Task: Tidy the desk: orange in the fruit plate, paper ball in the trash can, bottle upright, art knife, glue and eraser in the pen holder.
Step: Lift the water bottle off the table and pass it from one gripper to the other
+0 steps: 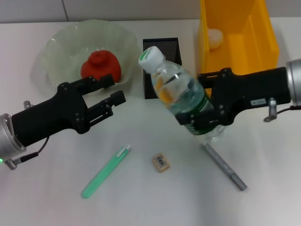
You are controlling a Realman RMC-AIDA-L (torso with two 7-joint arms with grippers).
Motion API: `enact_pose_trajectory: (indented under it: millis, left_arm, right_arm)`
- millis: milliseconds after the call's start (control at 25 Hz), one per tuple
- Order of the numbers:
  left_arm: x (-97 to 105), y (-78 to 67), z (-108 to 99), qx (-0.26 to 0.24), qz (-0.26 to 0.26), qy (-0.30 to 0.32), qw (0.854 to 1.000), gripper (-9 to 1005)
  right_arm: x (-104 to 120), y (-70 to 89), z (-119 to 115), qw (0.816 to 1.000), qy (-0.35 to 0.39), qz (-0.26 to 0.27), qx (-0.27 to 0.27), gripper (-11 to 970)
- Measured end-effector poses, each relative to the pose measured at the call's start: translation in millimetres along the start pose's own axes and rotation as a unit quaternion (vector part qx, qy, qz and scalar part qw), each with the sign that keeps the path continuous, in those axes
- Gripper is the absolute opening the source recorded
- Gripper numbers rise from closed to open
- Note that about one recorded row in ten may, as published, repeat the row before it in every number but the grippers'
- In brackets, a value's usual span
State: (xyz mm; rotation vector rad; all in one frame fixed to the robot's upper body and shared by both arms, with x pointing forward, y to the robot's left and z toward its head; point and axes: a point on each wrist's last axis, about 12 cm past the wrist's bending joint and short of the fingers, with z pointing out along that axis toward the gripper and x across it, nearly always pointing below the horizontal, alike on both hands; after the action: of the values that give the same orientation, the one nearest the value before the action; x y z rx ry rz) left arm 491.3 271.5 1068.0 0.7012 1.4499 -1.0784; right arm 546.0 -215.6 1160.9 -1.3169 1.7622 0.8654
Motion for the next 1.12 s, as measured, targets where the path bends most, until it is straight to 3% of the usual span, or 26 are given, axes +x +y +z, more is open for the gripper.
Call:
enact_pose_trajectory:
  millis: [280,1120]
  left_arm:
    - [-8,0.4,5,0.012,-0.009,-0.024,1.000,523]
    - [-9,-2.6,2,0.019,-0.016,-0.032,0.999,525]
  right_arm:
    - [19,-0.1,17,0.997,-0.069,-0.034,-0.024,761]
    - [32,2.0,28,0.994,-0.103,-0.020,-0.035,762]
